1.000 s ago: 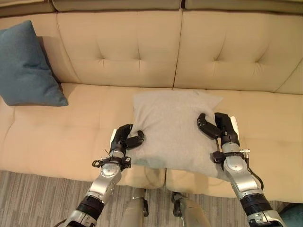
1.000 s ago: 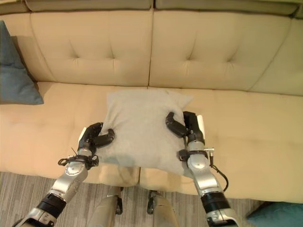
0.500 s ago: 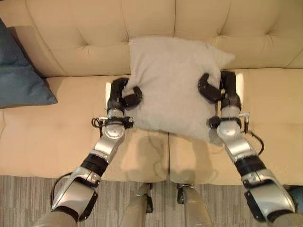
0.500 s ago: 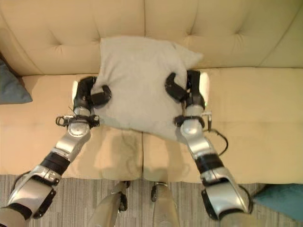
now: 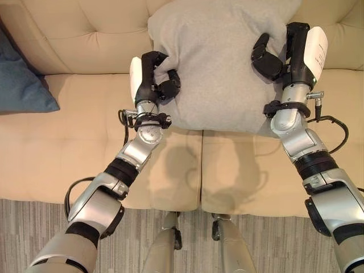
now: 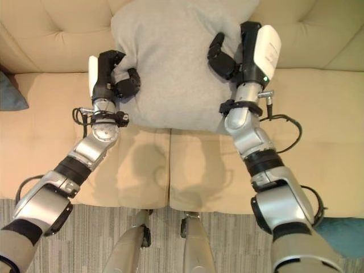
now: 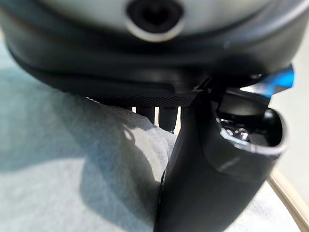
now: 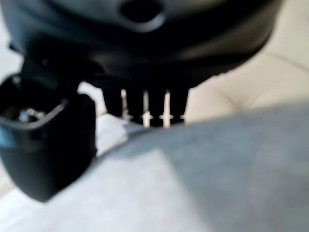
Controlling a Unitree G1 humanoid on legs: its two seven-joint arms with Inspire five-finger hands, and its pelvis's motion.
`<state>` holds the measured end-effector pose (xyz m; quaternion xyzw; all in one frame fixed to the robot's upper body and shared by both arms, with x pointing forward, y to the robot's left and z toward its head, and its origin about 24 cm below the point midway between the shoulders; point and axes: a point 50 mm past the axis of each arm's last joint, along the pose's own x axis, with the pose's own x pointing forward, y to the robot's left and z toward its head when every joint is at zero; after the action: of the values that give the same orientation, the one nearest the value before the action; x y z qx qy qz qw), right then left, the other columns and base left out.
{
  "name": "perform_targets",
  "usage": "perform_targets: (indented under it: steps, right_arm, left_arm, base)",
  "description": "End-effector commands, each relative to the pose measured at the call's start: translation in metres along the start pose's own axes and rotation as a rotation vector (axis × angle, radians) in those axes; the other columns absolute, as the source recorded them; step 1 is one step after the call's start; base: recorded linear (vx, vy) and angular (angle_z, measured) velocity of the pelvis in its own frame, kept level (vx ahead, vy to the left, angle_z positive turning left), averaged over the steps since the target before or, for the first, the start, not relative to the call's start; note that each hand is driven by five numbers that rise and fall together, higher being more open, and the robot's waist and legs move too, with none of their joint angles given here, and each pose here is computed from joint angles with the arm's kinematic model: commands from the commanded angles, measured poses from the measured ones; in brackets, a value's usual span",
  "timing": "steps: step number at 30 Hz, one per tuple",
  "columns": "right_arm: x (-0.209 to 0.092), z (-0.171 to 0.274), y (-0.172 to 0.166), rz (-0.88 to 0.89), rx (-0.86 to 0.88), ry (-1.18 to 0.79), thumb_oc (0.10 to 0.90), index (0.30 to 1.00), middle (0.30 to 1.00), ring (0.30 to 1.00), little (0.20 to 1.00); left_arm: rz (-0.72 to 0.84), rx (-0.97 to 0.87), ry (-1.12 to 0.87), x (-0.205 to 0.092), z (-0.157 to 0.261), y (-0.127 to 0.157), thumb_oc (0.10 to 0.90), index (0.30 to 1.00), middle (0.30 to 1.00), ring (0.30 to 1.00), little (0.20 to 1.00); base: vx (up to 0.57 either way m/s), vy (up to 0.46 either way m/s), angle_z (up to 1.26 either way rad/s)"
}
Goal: Pick up all the scattered cushions and arrange them neatly on the sofa.
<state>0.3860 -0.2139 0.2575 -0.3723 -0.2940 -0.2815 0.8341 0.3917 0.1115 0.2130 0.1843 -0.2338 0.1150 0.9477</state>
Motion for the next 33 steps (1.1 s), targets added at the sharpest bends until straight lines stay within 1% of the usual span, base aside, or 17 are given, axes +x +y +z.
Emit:
perform_targets:
  steps: [1,3,5,10,12,15,18,24,27,31,33]
  right_arm:
    - [0.035,0.121,-0.036,-0.270,0.271,-0.383,0.400,0.300,0.300,0.300,0.300]
    - [0.031,0.122,-0.038,-0.280,0.283,-0.402,0.400,0.300,0.300,0.300,0.300]
    - [0.015,0.122,-0.042,-0.290,0.329,-0.444,0.400,0.300,0.300,0.300,0.300]
    - [-0.021,0.107,-0.043,-0.268,0.384,-0.484,0.400,0.300,0.300,0.300,0.300]
    - [-0.032,0.103,-0.044,-0.256,0.392,-0.501,0.400,0.300,0.300,0.300,0.300]
    - [-0.041,0.102,-0.049,-0.265,0.393,-0.540,0.400,0.300,0.300,0.300,0.300]
    - [-0.042,0.106,-0.053,-0.285,0.399,-0.564,0.400,0.300,0.300,0.300,0.300]
    - [-0.041,0.134,-0.074,-0.387,0.427,-0.693,0.400,0.300,0.300,0.300,0.300]
    - [-0.043,0.141,-0.079,-0.410,0.439,-0.724,0.400,0.300,0.300,0.300,0.300]
    - [-0.039,0.148,-0.081,-0.409,0.436,-0.747,0.400,0.300,0.300,0.300,0.300]
    - [-0.024,0.154,-0.077,-0.391,0.445,-0.717,0.400,0.300,0.300,0.300,0.300]
  left_arm:
    - [0.059,-0.245,-0.660,0.018,0.171,0.007,0.400,0.300,0.300,0.300,0.300]
    - [0.067,-0.268,-0.686,0.013,0.173,0.011,0.400,0.300,0.300,0.300,0.300]
    - [0.085,-0.336,-0.728,-0.004,0.168,0.019,0.400,0.300,0.300,0.300,0.300]
    - [0.121,-0.454,-0.724,-0.032,0.149,0.028,0.400,0.300,0.300,0.300,0.300]
    - [0.133,-0.464,-0.730,-0.040,0.143,0.032,0.400,0.300,0.300,0.300,0.300]
    - [0.161,-0.459,-0.739,-0.046,0.138,0.038,0.400,0.300,0.300,0.300,0.300]
    - [0.184,-0.458,-0.755,-0.047,0.139,0.041,0.400,0.300,0.300,0.300,0.300]
    - [0.242,-0.473,-0.869,-0.054,0.159,0.050,0.400,0.300,0.300,0.300,0.300]
    - [0.251,-0.482,-0.896,-0.058,0.163,0.053,0.400,0.300,0.300,0.300,0.300]
    - [0.232,-0.492,-0.891,-0.056,0.165,0.051,0.400,0.300,0.300,0.300,0.300]
    - [0.153,-0.531,-0.810,-0.044,0.165,0.036,0.400,0.300,0.300,0.300,0.300]
  base:
    - [0.00,0.000,0.00]
    - [0.00,0.000,0.00]
    - [0.02,0.010,-0.01]
    - [0.00,0.000,-0.02]
    - [0.00,0.000,0.00]
    - [-0.02,0.007,0.00]
    - [0.00,0.000,0.00]
    - [0.01,-0.009,-0.05]
    - [0.00,0.000,0.00]
    - [0.00,-0.013,-0.02]
    - [0.00,-0.044,-0.01]
